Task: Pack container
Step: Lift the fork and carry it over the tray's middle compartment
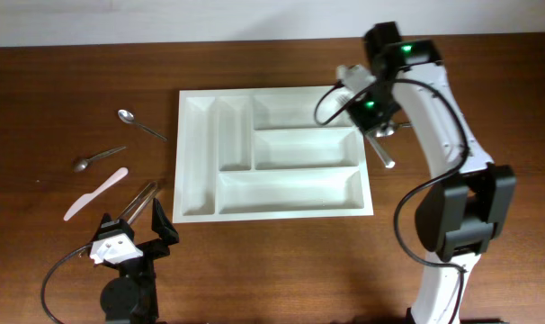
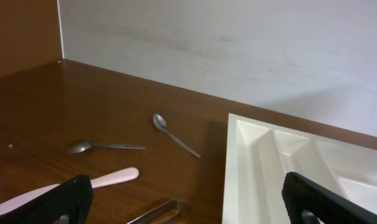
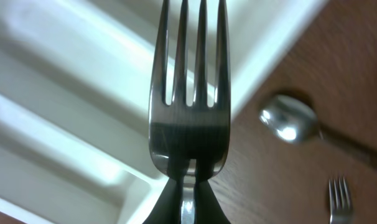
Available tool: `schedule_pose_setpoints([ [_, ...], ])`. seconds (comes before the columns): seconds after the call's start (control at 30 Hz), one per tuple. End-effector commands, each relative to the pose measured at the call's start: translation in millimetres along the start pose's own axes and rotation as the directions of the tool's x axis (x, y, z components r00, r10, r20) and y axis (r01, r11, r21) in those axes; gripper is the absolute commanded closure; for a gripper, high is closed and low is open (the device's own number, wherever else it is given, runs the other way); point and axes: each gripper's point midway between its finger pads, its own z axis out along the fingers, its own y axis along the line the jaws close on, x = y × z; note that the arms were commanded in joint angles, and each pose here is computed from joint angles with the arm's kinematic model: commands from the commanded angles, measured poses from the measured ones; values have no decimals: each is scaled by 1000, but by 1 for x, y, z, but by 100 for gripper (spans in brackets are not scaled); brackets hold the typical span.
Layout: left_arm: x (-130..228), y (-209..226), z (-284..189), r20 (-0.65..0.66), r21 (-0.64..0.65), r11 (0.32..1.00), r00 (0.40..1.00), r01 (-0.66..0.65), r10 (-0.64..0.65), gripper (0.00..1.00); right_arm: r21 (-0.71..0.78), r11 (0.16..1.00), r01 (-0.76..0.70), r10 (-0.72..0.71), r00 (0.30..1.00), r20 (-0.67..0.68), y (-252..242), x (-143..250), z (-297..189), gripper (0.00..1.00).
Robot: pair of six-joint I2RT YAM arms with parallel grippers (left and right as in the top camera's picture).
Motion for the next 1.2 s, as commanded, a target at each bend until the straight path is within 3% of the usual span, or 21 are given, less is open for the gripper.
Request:
schedule_pose_setpoints([
  [0.0, 2, 0, 0, 0, 5, 1000, 1000, -12, 12, 1, 41, 982, 184, -186, 982, 35, 20, -19, -9, 96],
  [0.4, 2, 0, 0, 0, 5, 1000, 1000, -12, 12, 1, 28, 804, 595, -595, 800, 75, 86, -42, -6, 96],
  [0.7, 2, 0, 0, 0, 5, 1000, 1000, -12, 12, 1, -20, 744, 668, -656, 736, 166, 107, -51, 0, 96],
  [1.17, 2, 0, 0, 0, 6, 1000, 1000, -12, 12, 1, -165, 735, 657, -646, 753, 120, 117, -38, 62, 96],
])
